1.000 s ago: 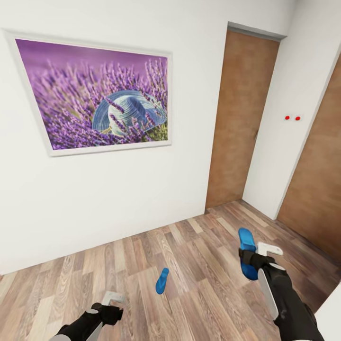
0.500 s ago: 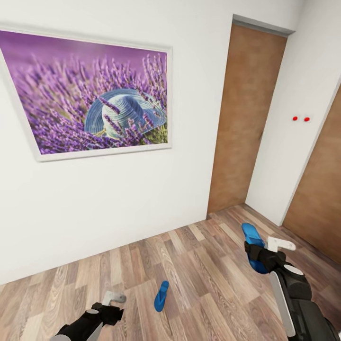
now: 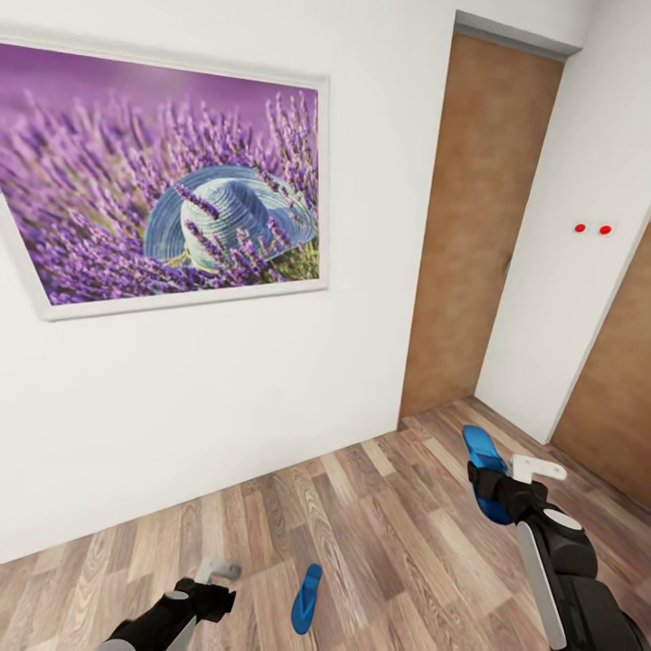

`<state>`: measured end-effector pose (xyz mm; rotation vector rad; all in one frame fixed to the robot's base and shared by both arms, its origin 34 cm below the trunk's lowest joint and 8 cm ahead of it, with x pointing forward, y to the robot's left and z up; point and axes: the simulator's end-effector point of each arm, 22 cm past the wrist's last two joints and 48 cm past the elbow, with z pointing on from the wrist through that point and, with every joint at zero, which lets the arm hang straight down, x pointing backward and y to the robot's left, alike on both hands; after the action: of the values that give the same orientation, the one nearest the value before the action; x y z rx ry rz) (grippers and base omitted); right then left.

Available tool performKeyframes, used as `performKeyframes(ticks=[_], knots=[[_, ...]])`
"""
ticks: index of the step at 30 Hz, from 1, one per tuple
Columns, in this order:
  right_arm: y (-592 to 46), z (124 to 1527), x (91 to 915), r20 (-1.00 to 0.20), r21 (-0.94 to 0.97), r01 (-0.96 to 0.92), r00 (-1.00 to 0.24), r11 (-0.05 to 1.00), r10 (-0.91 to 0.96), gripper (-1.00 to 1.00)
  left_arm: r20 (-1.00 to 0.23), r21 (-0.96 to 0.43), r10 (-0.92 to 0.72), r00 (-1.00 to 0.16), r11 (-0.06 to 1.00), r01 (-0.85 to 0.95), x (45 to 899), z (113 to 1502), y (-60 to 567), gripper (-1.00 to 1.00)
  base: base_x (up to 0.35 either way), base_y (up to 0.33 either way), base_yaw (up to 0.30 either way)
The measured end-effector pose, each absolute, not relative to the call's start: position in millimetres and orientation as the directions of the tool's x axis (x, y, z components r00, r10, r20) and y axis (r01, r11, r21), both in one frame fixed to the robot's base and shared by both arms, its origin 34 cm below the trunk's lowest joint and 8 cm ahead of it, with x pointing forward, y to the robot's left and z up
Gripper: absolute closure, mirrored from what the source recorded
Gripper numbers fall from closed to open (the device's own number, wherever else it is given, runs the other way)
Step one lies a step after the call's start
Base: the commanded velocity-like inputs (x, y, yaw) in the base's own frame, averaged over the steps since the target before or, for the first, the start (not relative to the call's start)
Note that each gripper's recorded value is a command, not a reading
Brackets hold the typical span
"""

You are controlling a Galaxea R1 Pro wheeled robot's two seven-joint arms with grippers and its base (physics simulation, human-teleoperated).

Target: In the bedroom, move the book from the bed onto either nightstand, and place the two sandals side by side next to the bed.

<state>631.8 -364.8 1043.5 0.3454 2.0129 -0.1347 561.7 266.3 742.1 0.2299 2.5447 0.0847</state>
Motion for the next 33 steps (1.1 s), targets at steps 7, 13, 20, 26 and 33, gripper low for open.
performKeyframes(ticks=[7, 13, 20, 26, 33], knots=[[-365.0, 1040.7, 631.7, -0.888, 0.055, 0.302, -0.421, 0.952, 0.185, 1.00, -0.544, 0.111, 0.186, -0.819, 0.983, 0.149, 561.4, 741.6, 265.2, -1.00, 0.132, -0.033, 0.000], [-365.1, 1039.9, 631.6, -0.887, 0.055, 0.302, -0.423, 0.952, 0.185, 1.00, -0.541, 0.120, 0.207, -0.815, 0.978, 0.169, 560.9, 741.2, 263.2, -1.00, 0.064, -0.139, 0.000], [-365.4, 1039.3, 631.5, -0.887, 0.055, 0.303, -0.424, 0.951, 0.186, 1.00, -0.540, 0.122, 0.212, -0.814, 0.977, 0.174, 560.8, 741.0, 262.6, -1.00, 0.013, -0.031, 0.000], [-365.3, 1036.9, 631.2, -0.884, 0.054, 0.303, -0.428, 0.951, 0.187, 1.00, -0.540, 0.123, 0.214, -0.814, 0.977, 0.175, 560.7, 741.0, 262.5, -1.00, 0.003, -0.006, 0.000], [-365.5, 1034.8, 630.8, -0.882, 0.053, 0.304, -0.432, 0.951, 0.188, 1.00, -0.540, 0.123, 0.214, -0.814, 0.977, 0.176, 560.7, 741.0, 262.5, -1.00, 0.000, -0.001, 0.000]])
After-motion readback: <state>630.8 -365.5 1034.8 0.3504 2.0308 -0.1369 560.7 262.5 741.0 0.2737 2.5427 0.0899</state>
